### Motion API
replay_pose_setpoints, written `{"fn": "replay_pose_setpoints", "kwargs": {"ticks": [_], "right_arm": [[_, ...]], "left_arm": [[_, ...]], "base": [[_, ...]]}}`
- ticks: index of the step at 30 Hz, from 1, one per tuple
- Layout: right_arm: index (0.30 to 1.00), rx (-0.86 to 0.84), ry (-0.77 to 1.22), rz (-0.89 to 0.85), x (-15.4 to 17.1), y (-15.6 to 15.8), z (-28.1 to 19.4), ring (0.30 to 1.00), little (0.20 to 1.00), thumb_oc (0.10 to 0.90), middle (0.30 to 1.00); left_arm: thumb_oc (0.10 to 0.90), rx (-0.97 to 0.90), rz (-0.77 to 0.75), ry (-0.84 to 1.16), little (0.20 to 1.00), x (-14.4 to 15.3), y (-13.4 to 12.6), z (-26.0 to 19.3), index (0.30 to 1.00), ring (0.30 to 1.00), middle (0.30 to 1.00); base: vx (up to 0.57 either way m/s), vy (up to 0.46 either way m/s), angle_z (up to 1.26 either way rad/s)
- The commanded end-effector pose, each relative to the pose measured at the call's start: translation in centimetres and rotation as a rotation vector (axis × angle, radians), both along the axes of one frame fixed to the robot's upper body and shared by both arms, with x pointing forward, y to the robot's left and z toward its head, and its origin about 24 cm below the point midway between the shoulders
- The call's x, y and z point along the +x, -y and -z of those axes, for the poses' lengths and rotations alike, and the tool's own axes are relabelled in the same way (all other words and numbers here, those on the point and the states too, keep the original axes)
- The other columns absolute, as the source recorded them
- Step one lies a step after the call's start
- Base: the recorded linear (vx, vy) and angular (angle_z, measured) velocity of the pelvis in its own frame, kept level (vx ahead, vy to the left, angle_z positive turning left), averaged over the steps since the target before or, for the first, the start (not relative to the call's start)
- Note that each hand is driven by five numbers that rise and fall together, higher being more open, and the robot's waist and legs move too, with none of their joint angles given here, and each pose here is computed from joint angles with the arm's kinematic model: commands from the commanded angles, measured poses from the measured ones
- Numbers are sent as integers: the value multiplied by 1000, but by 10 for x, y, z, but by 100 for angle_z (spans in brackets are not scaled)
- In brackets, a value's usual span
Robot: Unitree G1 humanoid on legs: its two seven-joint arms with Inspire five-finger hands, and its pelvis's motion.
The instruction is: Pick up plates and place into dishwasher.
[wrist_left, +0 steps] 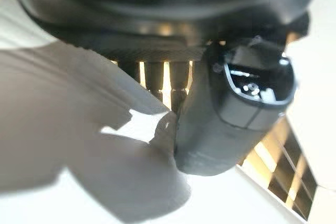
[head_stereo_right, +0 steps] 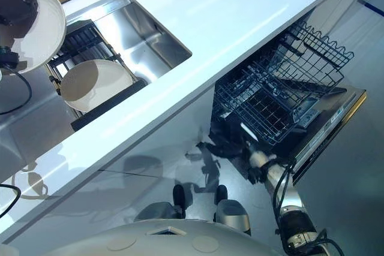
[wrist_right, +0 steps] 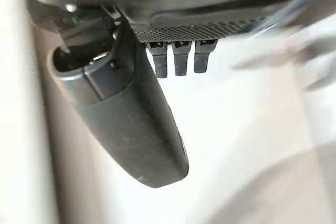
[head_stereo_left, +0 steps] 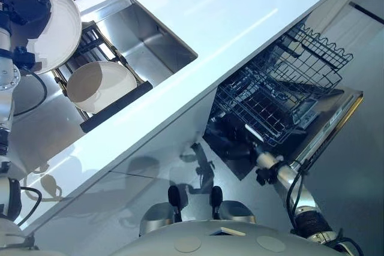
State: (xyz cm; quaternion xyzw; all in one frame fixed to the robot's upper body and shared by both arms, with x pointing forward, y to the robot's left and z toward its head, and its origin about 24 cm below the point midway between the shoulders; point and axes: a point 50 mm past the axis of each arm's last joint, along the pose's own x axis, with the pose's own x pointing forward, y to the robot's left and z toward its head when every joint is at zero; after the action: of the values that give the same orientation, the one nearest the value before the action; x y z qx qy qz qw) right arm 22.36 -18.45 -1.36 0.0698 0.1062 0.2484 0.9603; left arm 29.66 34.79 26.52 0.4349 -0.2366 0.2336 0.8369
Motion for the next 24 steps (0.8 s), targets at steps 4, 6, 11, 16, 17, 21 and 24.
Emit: {"fn": "replay_pose_setpoints", "kwargs": {"ticks": [4, 6, 11, 16, 17, 21, 24], "right_arm": [[900, 312, 504, 156, 39, 12, -124, 900, 900, 800, 900], [900, 241, 622, 274, 40, 20, -145, 900, 900, 800, 900], [900, -11, 1010, 652, 22, 47, -194, 900, 900, 800, 900], [900, -102, 1314, 717, -2, 48, -232, 900, 900, 800, 900], [900, -97, 1339, 699, -3, 46, -239, 900, 900, 800, 900], [900, 17, 1339, 498, -1, 29, -257, 900, 900, 800, 900], [900, 169, 1241, 255, 4, 7, -262, 900, 900, 800, 900]], "left_arm": [[100, 188, 26, 448, 200, -31, 13, -45, 300, 300, 300], [100, 208, 43, 497, 200, -34, 23, -42, 300, 300, 300], [100, 305, 52, 659, 200, -51, 57, -29, 300, 300, 300], [100, 393, 40, 832, 200, -58, 78, -29, 300, 300, 300], [100, 391, 48, 859, 200, -57, 81, -31, 300, 300, 300], [100, 351, 63, 938, 200, -53, 94, -36, 300, 300, 300], [100, 297, 71, 986, 200, -48, 104, -37, 300, 300, 300]], "base": [[-26, -32, 1], [-20, 6, -1], [2, 19, -2], [12, 11, -10], [6, 3, -8], [-7, 1, -17], [-15, -2, -6]]}}
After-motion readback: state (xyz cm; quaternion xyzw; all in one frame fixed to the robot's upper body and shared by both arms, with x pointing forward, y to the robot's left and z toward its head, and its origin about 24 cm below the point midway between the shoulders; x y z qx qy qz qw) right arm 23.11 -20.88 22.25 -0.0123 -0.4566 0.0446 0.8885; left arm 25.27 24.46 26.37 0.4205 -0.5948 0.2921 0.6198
